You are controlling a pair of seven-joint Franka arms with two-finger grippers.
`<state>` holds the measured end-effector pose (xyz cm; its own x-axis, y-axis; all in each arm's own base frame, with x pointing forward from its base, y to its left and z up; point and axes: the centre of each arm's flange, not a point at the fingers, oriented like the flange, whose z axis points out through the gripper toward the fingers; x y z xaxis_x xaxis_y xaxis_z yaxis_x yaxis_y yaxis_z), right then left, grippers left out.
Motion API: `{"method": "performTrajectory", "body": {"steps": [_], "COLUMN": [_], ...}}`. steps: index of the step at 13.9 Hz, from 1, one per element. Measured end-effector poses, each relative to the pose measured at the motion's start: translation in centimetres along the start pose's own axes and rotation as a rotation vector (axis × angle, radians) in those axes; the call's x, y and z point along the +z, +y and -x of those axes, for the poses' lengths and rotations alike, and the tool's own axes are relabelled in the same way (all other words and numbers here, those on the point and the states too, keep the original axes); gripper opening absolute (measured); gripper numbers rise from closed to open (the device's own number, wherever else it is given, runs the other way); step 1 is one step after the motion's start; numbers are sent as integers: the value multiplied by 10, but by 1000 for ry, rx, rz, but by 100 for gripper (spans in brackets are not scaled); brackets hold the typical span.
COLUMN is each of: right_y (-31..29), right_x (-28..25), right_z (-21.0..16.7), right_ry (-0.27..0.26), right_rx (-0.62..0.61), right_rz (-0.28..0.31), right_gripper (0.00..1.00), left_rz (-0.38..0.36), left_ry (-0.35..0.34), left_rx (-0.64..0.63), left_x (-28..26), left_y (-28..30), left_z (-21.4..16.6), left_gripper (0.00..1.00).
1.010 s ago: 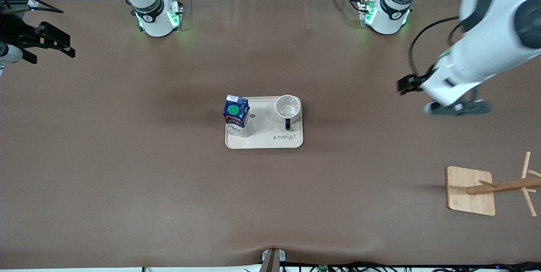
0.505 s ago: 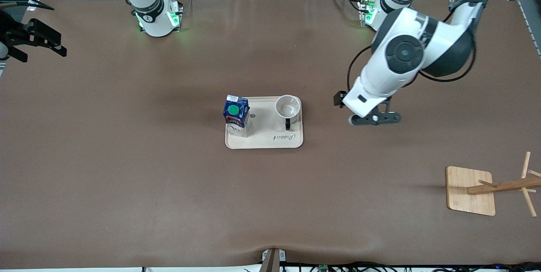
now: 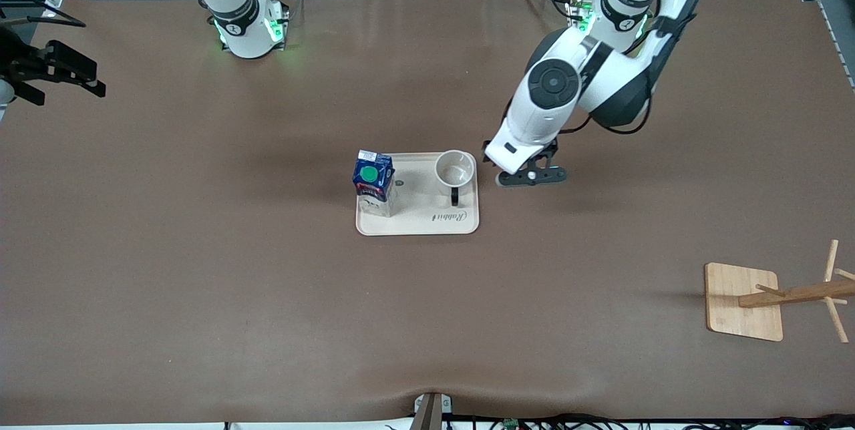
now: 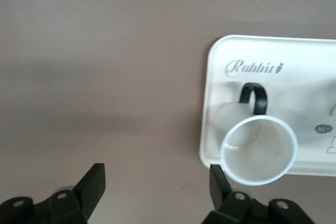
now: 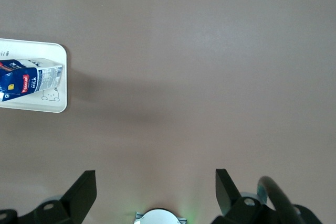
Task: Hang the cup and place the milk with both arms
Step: 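Reach the left gripper toward the white mug on the tray, then grasp the mug rim with the left gripper while the right gripper reaches the milk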
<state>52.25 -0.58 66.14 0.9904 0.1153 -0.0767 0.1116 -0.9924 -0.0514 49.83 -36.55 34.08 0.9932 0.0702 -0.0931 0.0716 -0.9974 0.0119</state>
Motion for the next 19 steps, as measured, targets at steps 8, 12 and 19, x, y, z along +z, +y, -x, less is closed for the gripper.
{"method": "performTrajectory", "body": {"steps": [8,12,19], "right_y": [30,31,-12], "right_x": [58,77,99], "right_z": [-35,-45,-57], "right_ry": [-112,-152,-195], "right_rx": [48,47,103], "right_rz": [-17,-22,-124], "right_gripper": [100,100,100], "left_rz": [45,33,-7], "left_ry": [-22,-39,-5], "left_rx": [-24,-2,63], "left_x": [74,87,96], "left_y": [47,57,62], "left_z": [9,19,19], "left_gripper": [68,62,7]}}
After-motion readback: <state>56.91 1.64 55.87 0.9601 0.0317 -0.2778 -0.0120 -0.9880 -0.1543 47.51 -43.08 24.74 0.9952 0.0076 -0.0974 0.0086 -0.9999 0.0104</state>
